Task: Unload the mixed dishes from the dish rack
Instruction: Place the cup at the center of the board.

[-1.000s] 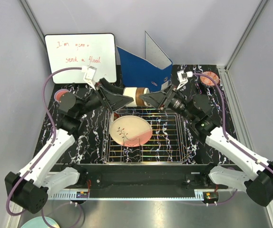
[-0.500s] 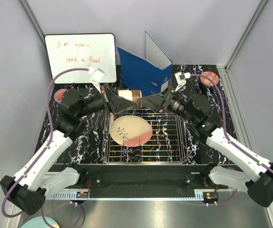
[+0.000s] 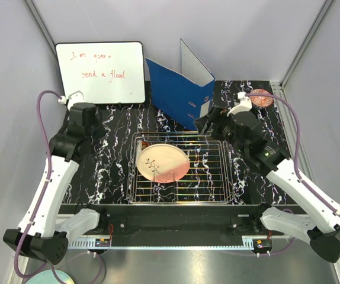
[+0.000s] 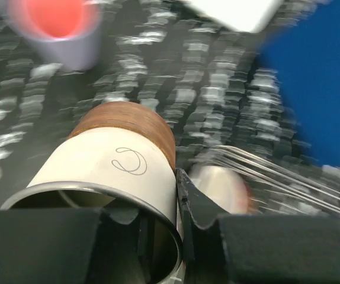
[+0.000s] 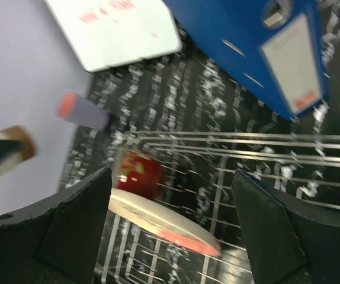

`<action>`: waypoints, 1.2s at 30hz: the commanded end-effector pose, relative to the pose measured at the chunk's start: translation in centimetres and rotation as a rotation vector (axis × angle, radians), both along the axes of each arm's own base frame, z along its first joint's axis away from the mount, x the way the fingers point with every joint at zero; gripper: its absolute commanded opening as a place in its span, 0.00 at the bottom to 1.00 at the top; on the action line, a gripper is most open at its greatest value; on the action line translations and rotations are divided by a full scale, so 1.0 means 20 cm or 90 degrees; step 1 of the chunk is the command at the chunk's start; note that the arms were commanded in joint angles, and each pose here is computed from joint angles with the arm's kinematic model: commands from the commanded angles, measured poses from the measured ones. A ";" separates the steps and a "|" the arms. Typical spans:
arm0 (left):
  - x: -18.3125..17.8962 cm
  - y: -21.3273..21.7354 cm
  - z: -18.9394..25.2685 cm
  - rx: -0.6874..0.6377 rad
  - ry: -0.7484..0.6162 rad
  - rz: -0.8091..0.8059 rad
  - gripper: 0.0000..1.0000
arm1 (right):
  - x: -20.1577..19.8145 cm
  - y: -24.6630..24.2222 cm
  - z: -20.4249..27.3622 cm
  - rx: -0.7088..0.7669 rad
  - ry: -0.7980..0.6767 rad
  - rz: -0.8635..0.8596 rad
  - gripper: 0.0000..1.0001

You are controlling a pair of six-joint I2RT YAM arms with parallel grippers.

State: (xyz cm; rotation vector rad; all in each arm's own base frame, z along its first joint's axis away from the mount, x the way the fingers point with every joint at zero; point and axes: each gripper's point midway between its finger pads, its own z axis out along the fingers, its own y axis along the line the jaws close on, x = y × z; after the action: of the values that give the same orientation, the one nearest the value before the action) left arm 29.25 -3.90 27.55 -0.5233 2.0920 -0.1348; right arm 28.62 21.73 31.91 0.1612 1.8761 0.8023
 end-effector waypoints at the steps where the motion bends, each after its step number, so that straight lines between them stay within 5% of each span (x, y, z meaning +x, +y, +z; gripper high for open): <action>1: -0.15 0.37 0.01 0.179 0.021 0.173 0.00 | 0.01 -0.11 -0.15 -0.093 0.039 -0.051 0.90; 5: -0.12 0.45 -0.09 0.187 0.067 0.212 0.00 | 0.01 -0.13 -0.13 -0.099 0.022 -0.047 0.90; 18: 0.14 0.60 -0.64 -0.029 0.248 0.224 0.00 | -0.11 -0.19 -0.13 -0.093 -0.003 -0.031 0.89; 31: 0.10 0.72 -0.99 -0.031 0.360 0.267 0.00 | -0.11 -0.21 -0.17 -0.101 0.004 -0.035 0.89; 36: 0.10 0.75 -1.03 -0.033 0.381 0.277 0.22 | -0.11 -0.20 -0.18 -0.104 0.006 -0.031 0.88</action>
State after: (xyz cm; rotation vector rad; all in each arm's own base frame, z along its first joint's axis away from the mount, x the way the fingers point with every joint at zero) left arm 29.99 10.23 6.44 -1.1492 2.5267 0.2570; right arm 25.98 17.96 27.90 0.1102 1.9514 0.6345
